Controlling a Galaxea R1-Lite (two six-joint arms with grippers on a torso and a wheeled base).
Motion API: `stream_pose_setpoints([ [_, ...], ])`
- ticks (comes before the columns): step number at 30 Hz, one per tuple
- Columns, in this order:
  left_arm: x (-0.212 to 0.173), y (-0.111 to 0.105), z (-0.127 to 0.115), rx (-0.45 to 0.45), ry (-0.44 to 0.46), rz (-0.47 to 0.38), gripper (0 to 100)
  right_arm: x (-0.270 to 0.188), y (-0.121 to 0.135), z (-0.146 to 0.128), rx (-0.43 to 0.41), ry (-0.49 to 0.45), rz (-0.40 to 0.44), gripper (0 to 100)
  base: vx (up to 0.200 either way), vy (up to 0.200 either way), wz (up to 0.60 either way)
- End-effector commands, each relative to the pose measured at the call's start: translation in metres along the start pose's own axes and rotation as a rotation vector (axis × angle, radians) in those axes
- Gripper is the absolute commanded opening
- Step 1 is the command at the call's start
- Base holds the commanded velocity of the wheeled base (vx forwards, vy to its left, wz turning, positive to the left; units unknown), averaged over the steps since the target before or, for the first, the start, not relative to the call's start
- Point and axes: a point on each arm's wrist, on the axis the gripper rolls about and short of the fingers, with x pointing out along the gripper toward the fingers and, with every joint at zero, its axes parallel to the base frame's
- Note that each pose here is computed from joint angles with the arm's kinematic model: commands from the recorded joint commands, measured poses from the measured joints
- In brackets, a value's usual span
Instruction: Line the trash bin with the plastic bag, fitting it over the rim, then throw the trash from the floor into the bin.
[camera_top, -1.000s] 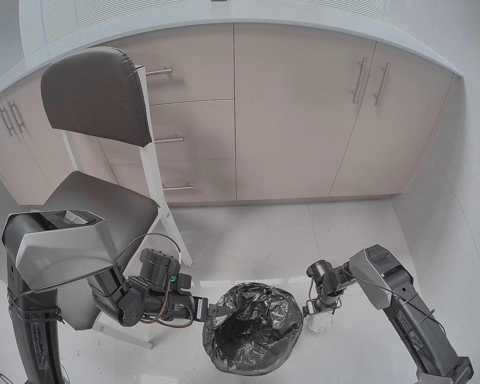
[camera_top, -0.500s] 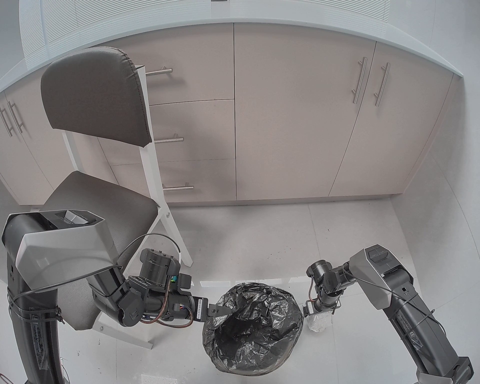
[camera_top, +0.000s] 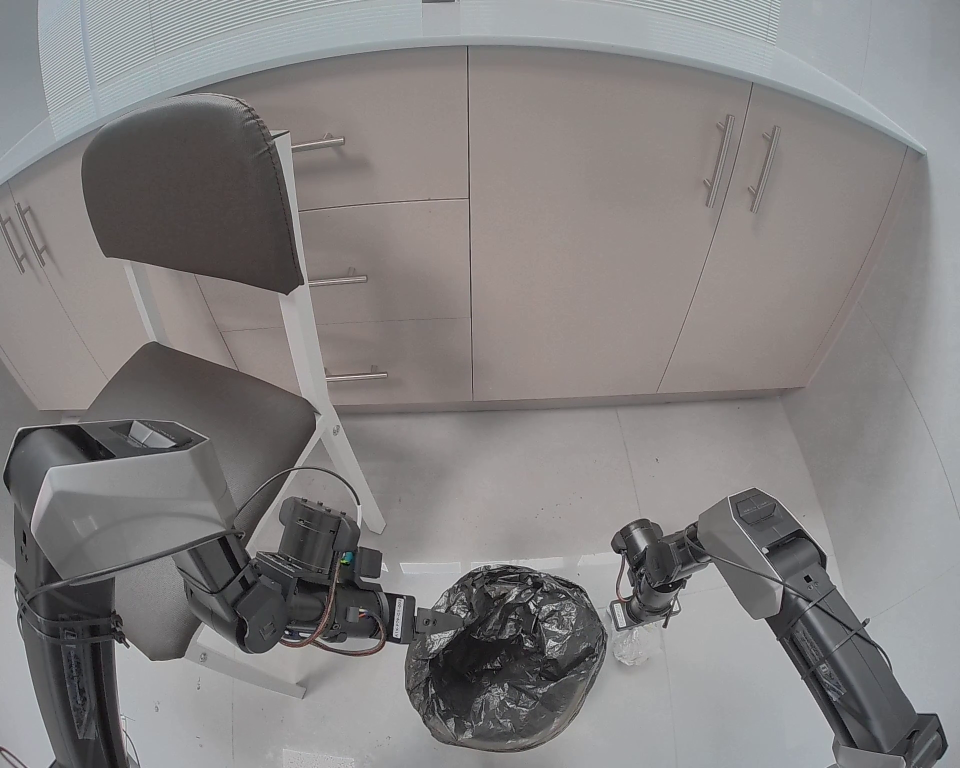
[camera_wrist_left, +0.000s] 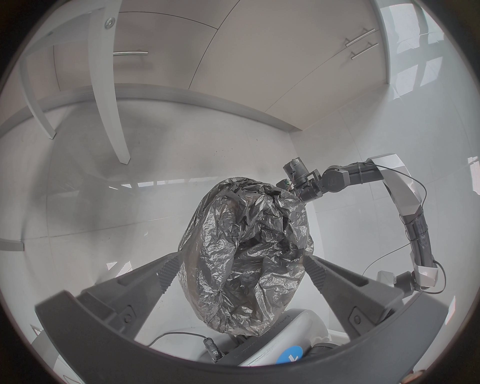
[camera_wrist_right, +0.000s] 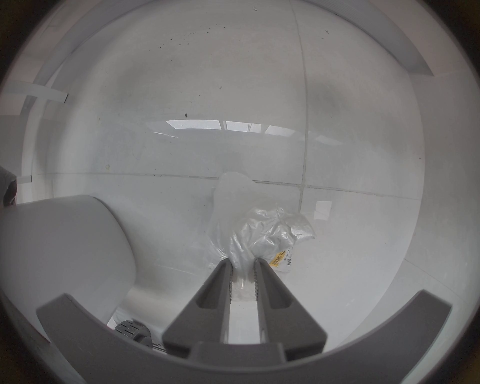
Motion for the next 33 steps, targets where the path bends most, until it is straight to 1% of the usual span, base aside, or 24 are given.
stream_pose_setpoints([
  [1, 0.0, 0.0, 0.0, 0.001, 0.0, -0.002, 100, 0.001, 0.001, -0.001, -0.011, 0.004, -0.001, 0, 0.0, 0.0, 0.0],
  [4, 0.001, 0.0, 0.0, 0.001, 0.0, -0.002, 100, 0.0, 0.007, -0.002, -0.029, 0.002, -0.001, 0, 0.0, 0.0, 0.0],
  [9, 0.001, 0.001, 0.0, 0.0, -0.002, -0.001, 100, 0.0, 0.008, -0.002, -0.027, 0.001, -0.009, 0, 0.0, 0.0, 0.0],
  [10, 0.0, 0.001, 0.0, 0.0, -0.001, -0.001, 100, -0.001, 0.004, -0.006, -0.034, 0.043, -0.047, 0, 0.0, 0.0, 0.0],
  [11, 0.0, 0.001, 0.0, 0.001, -0.001, -0.001, 100, -0.005, 0.003, -0.004, -0.034, 0.044, -0.051, 0, 0.0, 0.0, 0.0],
  [14, 0.0, 0.001, -0.001, 0.002, 0.001, 0.0, 100, -0.02, -0.001, -0.006, -0.048, 0.13, -0.065, 0, 0.0, 0.0, 0.0],
  [15, 0.0, 0.001, -0.001, 0.002, 0.001, 0.0, 100, -0.02, -0.002, -0.006, -0.049, 0.136, -0.066, 0, 0.0, 0.0, 0.0],
  [16, 0.001, 0.001, -0.001, 0.004, -0.001, -0.001, 100, -0.018, -0.004, -0.014, -0.058, 0.206, -0.076, 0, 0.0, 0.0, 0.0],
  [17, 0.001, 0.001, -0.001, 0.006, -0.005, -0.002, 100, -0.022, -0.006, -0.015, -0.062, 0.224, -0.08, 0, 0.0, 0.0, 0.0],
  [18, 0.002, 0.002, -0.001, 0.007, -0.007, -0.003, 100, -0.026, -0.006, -0.012, -0.061, 0.219, -0.081, 0, 0.0, 0.0, 0.0],
  [20, 0.002, 0.002, -0.003, 0.01, -0.014, -0.004, 100, -0.042, -0.007, -0.001, -0.049, 0.175, -0.076, 0, 0.0, 0.0, 0.0],
  [21, 0.002, 0.002, -0.003, 0.01, -0.014, -0.004, 100, -0.042, -0.007, -0.001, -0.049, 0.175, -0.076, 0, 0.0, 0.0, 0.0],
  [22, 0.003, 0.002, -0.004, 0.016, -0.025, -0.007, 100, -0.053, -0.008, 0.008, -0.038, 0.135, -0.072, 0, 0.0, 0.0, 0.0],
  [24, 0.003, 0.003, -0.005, 0.018, -0.029, -0.008, 100, -0.062, -0.008, 0.013, -0.038, 0.114, -0.069, 0, 0.0, 0.0, 0.0],
  [29, 0.003, 0.003, -0.005, 0.017, -0.03, -0.01, 100, -0.063, -0.004, 0.012, -0.046, 0.115, -0.07, 0, 0.0, 0.0, 0.0],
  [33, 0.003, 0.003, -0.005, 0.017, -0.028, -0.009, 100, -0.051, -0.004, 0.005, -0.052, 0.141, -0.074, 0, 0.0, 0.0, 0.0],
])
